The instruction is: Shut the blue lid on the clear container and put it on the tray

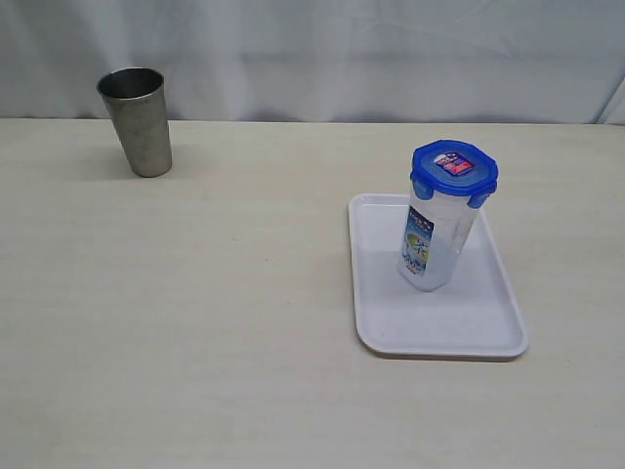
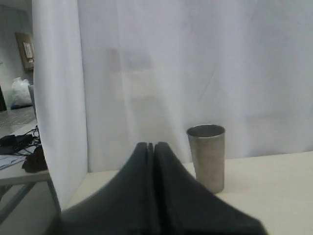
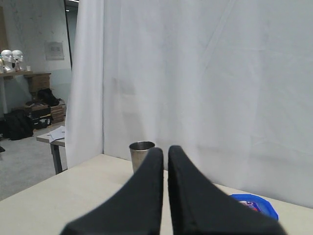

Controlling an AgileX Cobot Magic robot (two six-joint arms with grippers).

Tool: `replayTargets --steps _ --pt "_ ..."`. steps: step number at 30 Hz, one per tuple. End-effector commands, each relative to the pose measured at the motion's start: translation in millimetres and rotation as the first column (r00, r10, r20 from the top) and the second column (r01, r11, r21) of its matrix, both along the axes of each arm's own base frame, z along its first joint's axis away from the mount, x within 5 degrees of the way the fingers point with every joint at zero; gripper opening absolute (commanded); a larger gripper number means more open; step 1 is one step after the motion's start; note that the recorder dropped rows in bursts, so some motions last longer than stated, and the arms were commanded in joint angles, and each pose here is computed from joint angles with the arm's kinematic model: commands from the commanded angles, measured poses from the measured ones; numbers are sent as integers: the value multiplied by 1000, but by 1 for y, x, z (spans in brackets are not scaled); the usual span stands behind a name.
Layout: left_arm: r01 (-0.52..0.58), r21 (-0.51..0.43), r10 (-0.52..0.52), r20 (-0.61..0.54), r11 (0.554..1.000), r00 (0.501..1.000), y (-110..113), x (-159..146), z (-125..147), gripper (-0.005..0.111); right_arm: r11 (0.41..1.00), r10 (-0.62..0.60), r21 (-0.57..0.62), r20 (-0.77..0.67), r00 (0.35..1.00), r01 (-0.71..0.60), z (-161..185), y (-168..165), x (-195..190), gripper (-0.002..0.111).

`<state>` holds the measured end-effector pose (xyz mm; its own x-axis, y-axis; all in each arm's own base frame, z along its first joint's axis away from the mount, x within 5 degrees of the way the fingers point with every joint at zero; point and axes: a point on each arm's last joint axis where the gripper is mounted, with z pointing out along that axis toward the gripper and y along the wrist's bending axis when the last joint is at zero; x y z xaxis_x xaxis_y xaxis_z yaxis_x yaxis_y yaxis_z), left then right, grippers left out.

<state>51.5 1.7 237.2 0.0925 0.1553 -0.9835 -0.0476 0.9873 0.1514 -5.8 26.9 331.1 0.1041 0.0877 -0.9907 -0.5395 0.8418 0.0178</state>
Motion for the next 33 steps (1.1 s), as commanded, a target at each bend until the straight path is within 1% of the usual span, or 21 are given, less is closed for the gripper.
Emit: replayTargets --steps 1,2,4,5,7,14,17,22,33 --pt "-12 -20 12 -38 1000 999 1 4 -21 0 1000 -6 -5 2 1000 6 -1 0 0 4" --pt "-13 -20 12 -39 1000 999 1 4 -25 0 1000 -6 -5 2 1000 6 -1 0 0 4" --pt "-13 -18 13 -4 1000 1000 1 5 -23 0 1000 -6 -5 2 1000 6 -1 0 0 4" --pt "-13 -20 12 -51 1000 999 1 5 -28 0 1000 -6 -5 2 1000 6 -1 0 0 4" --pt "-13 -18 12 -79 1000 997 1 5 -30 0 1000 -5 -3 2 1000 5 -1 0 0 4" --pt "-13 -19 11 -98 1000 995 1 5 -32 0 1000 -5 -3 2 1000 5 -1 0 0 4" --pt "-13 -21 10 -153 1000 988 1 5 -37 0 1000 -5 -3 2 1000 5 -1 0 0 4" --pt "-15 -26 6 -308 1000 951 0 3 -51 0 1000 -5 -3 2 1000 5 -1 0 0 4" --pt "-16 -38 3 -314 999 949 0 3 -52 0 1000 -5 -3 2 1000 5 -1 0 0 4"
